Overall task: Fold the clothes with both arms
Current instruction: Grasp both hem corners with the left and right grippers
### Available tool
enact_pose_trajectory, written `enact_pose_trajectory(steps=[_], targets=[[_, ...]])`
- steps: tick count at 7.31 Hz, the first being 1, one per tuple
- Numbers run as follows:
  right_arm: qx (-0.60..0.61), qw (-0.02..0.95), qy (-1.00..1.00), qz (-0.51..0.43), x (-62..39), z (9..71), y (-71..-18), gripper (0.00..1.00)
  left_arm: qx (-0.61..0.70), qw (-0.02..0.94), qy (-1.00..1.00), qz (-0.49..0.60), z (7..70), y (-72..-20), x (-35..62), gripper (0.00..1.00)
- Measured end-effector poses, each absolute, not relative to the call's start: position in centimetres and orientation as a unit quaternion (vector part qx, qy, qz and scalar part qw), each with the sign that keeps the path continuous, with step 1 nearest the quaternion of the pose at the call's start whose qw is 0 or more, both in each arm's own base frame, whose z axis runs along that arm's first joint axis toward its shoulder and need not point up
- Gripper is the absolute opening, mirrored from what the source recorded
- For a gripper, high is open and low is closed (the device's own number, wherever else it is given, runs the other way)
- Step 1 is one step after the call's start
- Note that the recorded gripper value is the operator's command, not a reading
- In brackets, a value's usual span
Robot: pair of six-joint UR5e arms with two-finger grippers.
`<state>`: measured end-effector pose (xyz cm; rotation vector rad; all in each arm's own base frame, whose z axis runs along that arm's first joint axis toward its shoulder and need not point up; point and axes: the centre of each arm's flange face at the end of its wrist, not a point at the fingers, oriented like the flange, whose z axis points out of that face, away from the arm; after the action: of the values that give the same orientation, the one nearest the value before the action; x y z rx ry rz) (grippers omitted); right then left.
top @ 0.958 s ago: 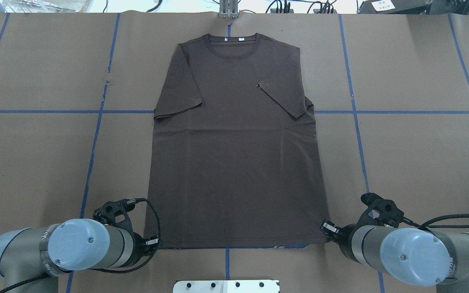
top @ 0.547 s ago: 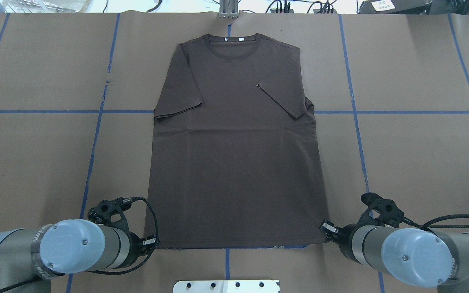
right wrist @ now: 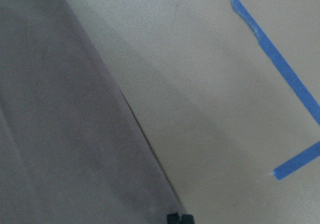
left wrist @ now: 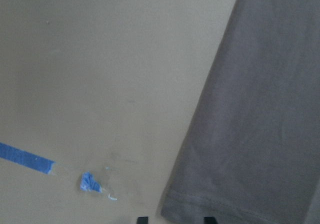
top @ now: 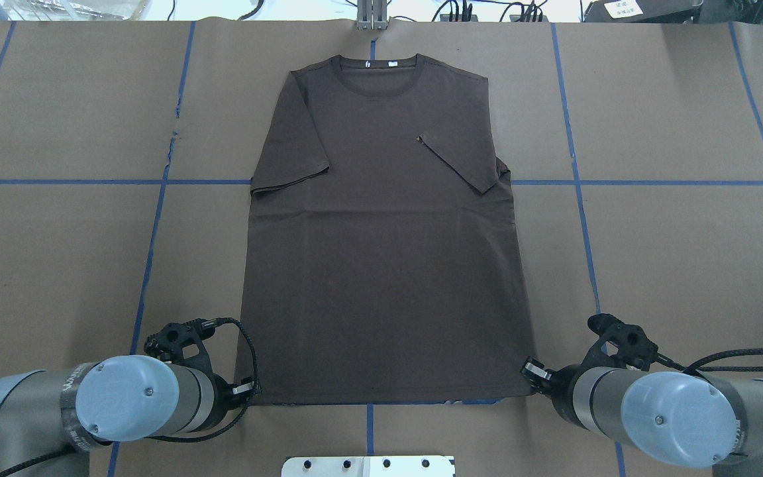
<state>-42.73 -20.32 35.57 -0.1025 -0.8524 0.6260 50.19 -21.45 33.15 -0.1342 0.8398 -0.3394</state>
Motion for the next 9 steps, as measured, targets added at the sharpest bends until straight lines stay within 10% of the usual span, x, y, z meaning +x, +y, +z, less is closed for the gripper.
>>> enact_pose_trajectory(steps=[9], targets=[[-0.049, 0.862, -0.407, 0.298, -42.75, 35.55, -20.27, 0.0, -0.058, 0.9, 0.403, -0.157, 33.56, -21.83, 50.62, 0.46]])
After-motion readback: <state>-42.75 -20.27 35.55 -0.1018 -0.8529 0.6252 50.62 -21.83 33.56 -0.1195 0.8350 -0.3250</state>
